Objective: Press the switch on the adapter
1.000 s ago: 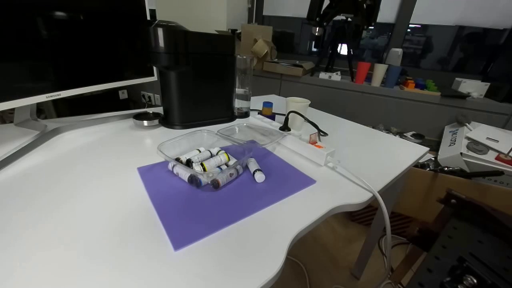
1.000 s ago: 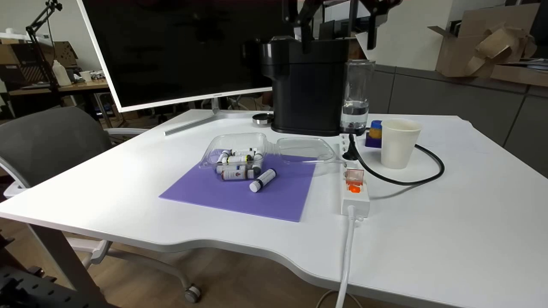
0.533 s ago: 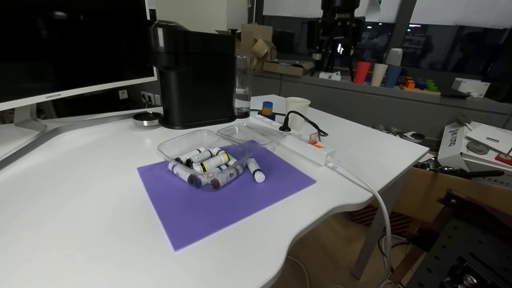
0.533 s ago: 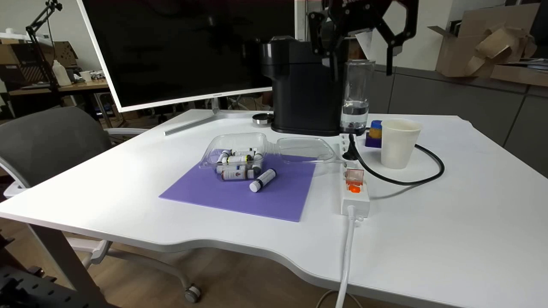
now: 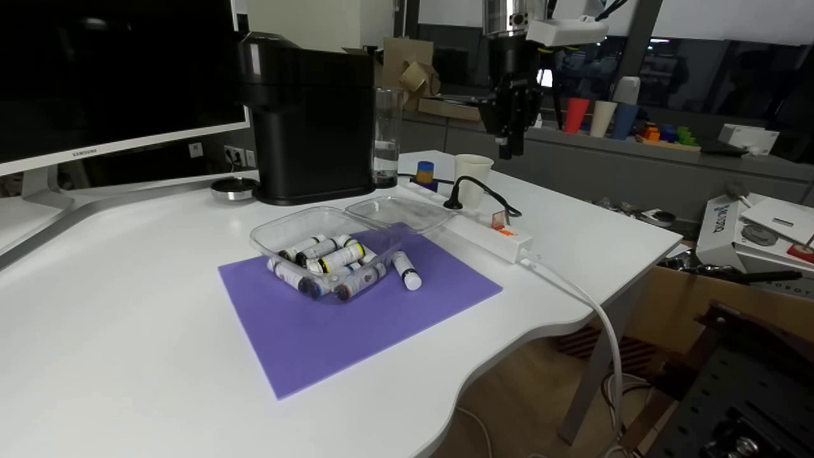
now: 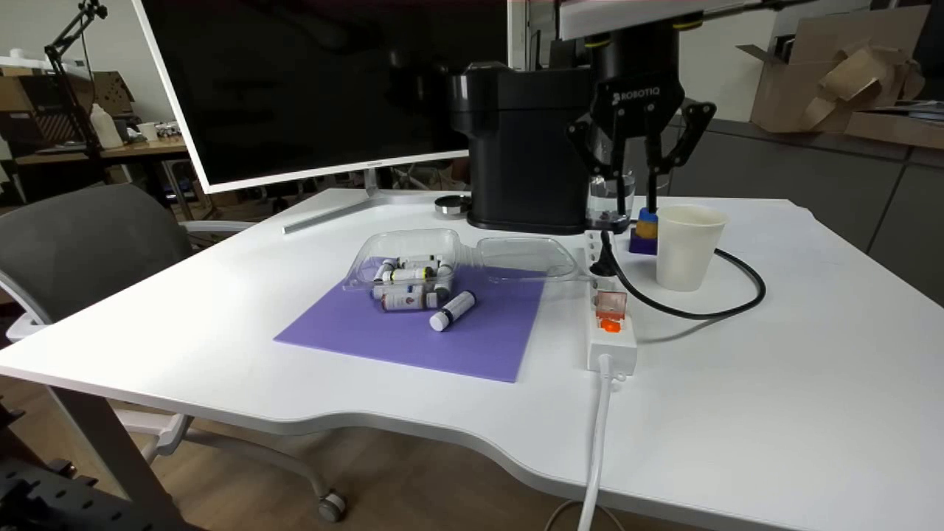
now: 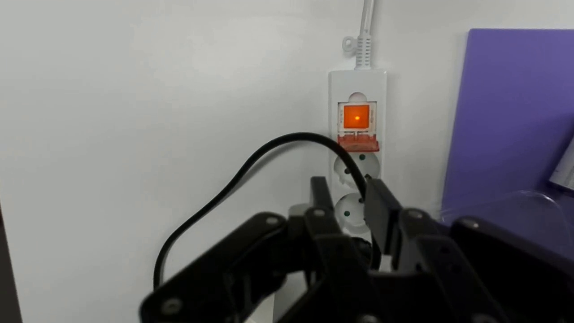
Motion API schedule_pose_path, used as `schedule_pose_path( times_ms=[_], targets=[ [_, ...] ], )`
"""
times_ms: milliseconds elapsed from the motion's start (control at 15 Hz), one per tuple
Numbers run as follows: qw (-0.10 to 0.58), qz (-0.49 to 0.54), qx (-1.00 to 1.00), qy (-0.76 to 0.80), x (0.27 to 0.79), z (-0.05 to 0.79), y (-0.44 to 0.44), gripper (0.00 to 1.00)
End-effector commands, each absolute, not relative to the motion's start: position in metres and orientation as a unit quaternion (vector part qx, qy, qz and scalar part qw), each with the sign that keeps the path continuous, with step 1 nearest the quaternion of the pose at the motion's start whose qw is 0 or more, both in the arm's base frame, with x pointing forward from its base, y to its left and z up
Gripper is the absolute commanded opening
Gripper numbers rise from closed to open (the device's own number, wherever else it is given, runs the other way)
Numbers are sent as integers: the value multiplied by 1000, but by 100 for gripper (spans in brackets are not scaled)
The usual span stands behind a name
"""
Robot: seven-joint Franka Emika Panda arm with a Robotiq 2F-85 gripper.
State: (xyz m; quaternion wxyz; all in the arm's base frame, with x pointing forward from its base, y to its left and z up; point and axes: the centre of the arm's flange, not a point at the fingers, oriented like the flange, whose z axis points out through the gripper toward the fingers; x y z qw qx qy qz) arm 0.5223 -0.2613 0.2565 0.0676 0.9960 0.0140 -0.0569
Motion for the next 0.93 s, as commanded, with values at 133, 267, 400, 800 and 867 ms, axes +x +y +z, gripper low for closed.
schedule_pose_path(
  times_ms=[133, 267, 400, 800, 867],
  targets=[
    [62, -104, 989, 87, 521, 230, -260, 0],
    [56, -112, 988, 94, 513, 222, -257, 0],
    [49, -119, 987, 93, 503, 214, -255, 0],
    [54, -114, 988, 89, 502, 208, -250, 0],
    [60, -104, 989, 86, 500, 207, -248, 0]
  ],
)
